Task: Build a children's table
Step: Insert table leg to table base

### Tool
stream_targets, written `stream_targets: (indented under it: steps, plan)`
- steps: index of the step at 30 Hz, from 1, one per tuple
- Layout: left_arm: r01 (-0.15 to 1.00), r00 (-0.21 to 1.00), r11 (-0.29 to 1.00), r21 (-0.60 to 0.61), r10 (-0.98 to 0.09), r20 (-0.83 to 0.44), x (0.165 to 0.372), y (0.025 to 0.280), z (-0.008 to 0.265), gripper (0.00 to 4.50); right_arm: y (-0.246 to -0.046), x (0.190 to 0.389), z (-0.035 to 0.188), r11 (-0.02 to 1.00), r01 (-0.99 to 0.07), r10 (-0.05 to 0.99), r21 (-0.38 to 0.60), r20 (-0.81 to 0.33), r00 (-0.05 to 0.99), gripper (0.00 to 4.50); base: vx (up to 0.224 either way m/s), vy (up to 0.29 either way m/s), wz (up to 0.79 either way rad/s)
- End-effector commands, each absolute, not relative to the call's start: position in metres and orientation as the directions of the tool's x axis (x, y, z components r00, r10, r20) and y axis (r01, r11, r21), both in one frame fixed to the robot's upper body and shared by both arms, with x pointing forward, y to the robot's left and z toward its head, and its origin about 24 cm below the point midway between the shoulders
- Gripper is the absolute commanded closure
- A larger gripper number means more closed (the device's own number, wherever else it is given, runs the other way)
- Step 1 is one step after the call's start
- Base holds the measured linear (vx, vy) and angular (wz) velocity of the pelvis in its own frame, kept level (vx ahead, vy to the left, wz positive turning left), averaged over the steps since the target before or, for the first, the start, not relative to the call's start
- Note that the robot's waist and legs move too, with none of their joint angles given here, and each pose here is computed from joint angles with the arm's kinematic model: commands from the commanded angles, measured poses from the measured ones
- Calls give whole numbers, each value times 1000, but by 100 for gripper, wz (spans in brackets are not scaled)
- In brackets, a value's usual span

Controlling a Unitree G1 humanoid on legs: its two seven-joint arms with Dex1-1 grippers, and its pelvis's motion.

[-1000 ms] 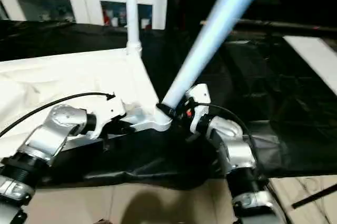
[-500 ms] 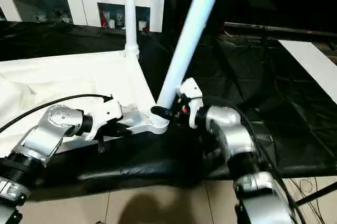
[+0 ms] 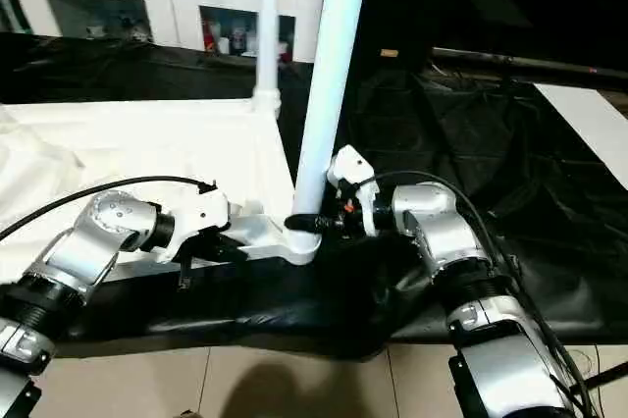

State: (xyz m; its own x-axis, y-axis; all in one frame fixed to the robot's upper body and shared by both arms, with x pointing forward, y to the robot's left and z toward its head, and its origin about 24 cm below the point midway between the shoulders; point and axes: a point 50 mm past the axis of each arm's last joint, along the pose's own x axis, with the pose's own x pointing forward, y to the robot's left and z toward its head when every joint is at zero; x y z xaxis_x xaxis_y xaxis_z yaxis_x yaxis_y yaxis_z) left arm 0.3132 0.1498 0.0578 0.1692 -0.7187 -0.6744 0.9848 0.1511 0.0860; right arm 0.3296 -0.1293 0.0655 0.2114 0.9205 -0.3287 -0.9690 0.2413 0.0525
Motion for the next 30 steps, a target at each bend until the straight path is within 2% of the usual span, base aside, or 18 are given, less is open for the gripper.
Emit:
stream_targets:
  steps: [1, 11, 20, 25, 26, 27, 30]
  plan:
    - [990, 123, 45, 134, -738, -664, 316, 136, 70, 450, -132, 295, 8, 161, -956, 863, 246, -505, 15, 265, 0, 0, 0]
    - [994, 18, -65, 94, -724, -689, 314, 141, 72, 450, -130, 281, -3, 95, -955, 872, 282, -486, -57, 265, 0, 0, 0]
    - [995, 18, -55, 84, -722, -692, 315, 145, 72, 450, -126, 280, -6, 102, -953, 873, 285, -484, -52, 265, 0, 0, 0]
    - [996, 61, 0, 88, -722, -689, 319, 146, 69, 450, -123, 295, -4, 284, -926, 880, 250, -450, 149, 265, 0, 0, 0]
    - [996, 76, 22, 88, -728, -682, 320, 145, 70, 450, -123, 300, -3, 347, -907, 870, 238, -442, 217, 265, 0, 0, 0]
    - [996, 76, 22, 88, -728, -682, 320, 145, 70, 450, -123, 300, -3, 347, -907, 870, 238, -442, 217, 265, 0, 0, 0]
    - [993, 116, 79, 86, -719, -685, 324, 146, 69, 450, -122, 309, -4, 479, -849, 828, 224, -437, 351, 265, -57, 6, -15]
